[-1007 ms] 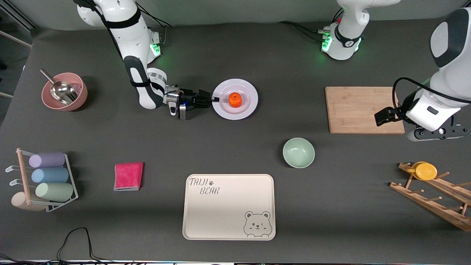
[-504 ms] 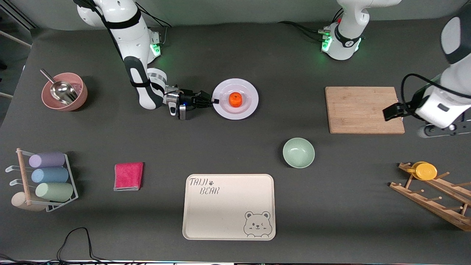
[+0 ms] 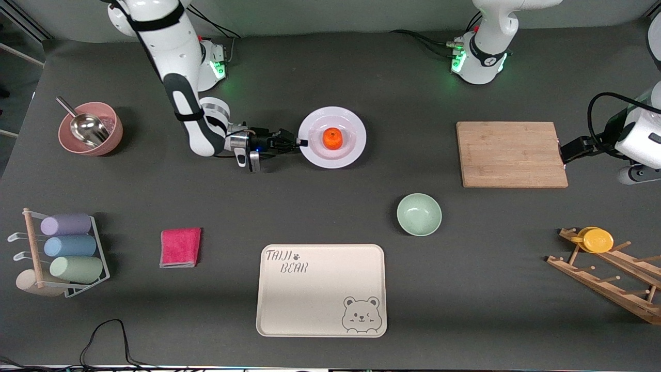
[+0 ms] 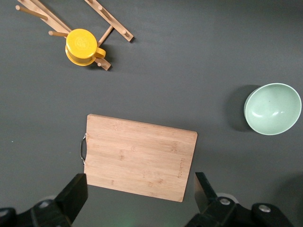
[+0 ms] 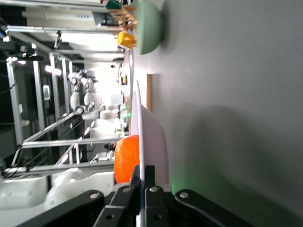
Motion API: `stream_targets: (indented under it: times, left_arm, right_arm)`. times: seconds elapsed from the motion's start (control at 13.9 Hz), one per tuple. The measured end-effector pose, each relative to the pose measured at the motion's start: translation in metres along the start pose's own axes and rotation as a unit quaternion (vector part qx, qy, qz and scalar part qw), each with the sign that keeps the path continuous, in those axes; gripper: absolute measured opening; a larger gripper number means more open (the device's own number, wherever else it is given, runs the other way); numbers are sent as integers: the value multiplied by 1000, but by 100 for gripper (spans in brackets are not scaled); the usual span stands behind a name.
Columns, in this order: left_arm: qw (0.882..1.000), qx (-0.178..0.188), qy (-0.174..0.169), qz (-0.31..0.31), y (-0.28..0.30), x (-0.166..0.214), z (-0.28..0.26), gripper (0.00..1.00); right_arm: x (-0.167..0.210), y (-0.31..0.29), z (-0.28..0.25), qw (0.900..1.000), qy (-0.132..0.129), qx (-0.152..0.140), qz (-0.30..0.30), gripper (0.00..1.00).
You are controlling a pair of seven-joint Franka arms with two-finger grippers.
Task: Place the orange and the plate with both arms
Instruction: 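Slide the plate onto the bear tray with the right gripper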
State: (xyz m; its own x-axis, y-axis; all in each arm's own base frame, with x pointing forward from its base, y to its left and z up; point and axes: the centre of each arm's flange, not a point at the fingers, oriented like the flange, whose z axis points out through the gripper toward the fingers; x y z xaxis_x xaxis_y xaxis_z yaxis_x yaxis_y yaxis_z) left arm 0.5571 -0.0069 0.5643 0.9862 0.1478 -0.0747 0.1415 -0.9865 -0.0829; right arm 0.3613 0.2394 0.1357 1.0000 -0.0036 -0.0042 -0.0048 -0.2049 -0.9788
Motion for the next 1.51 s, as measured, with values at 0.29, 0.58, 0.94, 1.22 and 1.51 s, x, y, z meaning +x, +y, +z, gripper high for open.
stream_targets:
  times: [0.29, 0.58, 0.94, 1.22, 1.51]
  left_arm:
    - [1000, 0, 0, 3, 3, -1, 0, 100]
    - [1000, 1, 0, 4, 5, -1, 0, 100]
    - [1000, 1, 0, 7, 8, -1, 0, 100]
    - [1000, 2, -9, 6, 7, -3, 1, 100]
    - [1000, 2, -7, 6, 7, -3, 0, 100]
  right_arm:
    - [48, -77, -60, 1000, -14, -9, -3, 4]
    - [87, -133, -88, 1000, -7, -15, -4, 4]
    - [168, -116, -73, 999, 5, -41, -20, 4]
    - [270, -88, -53, 998, 30, -45, -16, 4]
    - [346, -85, -26, 998, 59, -12, -4, 4]
